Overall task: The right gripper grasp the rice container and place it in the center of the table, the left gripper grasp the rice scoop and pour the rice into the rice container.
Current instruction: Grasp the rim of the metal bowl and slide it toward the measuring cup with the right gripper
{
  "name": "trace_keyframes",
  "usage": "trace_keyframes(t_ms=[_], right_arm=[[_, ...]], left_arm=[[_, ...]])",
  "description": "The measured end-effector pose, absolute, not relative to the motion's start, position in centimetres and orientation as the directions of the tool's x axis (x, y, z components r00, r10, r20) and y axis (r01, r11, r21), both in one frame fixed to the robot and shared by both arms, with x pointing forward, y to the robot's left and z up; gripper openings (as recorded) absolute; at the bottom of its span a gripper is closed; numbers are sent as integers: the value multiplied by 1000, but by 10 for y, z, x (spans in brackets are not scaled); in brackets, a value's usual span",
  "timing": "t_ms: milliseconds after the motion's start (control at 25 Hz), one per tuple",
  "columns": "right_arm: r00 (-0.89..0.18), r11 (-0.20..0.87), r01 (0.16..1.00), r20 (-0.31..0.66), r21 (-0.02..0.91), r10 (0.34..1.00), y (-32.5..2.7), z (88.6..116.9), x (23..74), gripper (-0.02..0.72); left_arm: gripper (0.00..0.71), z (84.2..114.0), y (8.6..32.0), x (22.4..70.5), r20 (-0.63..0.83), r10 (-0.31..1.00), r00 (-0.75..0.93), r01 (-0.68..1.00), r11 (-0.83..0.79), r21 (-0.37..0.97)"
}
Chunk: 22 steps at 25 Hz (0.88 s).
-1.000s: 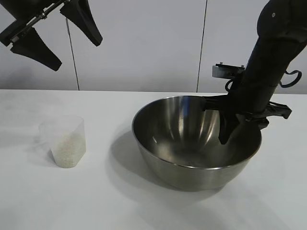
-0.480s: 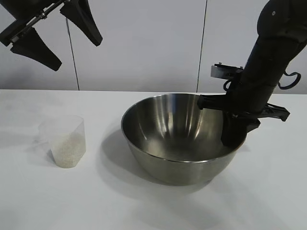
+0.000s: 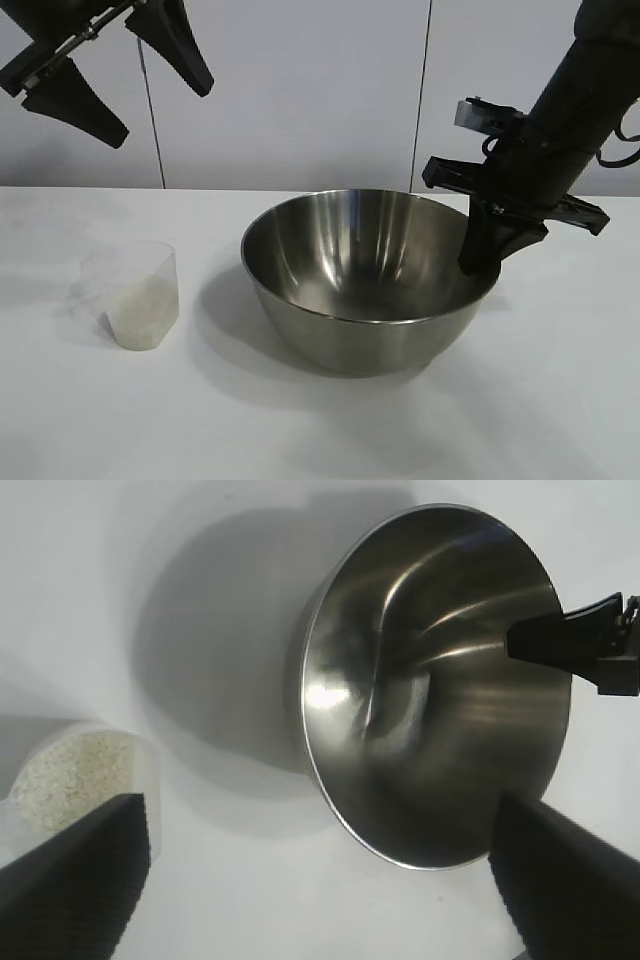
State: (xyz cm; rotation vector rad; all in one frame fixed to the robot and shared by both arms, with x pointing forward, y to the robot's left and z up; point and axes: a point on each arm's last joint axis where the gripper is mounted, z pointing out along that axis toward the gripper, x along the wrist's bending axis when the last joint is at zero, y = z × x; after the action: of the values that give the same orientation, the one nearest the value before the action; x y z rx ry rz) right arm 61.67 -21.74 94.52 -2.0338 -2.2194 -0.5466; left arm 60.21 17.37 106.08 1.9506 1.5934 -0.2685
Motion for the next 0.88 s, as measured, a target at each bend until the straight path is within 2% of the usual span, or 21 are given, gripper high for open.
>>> trace_keyframes(t_ms=[440, 720, 880], right_arm=[[-146, 67, 973, 363, 221, 921, -207, 948, 616, 10], [-265, 188, 949, 319, 252, 910, -164, 947, 606, 10], [-281, 209, 945, 296, 250, 913, -153, 939, 604, 10]], left_arm=[[663, 1061, 174, 602, -508, 821, 259, 942, -100, 319], [663, 1061, 174, 602, -508, 821, 259, 942, -100, 319], [663, 1061, 174, 602, -508, 821, 259, 942, -100, 319]])
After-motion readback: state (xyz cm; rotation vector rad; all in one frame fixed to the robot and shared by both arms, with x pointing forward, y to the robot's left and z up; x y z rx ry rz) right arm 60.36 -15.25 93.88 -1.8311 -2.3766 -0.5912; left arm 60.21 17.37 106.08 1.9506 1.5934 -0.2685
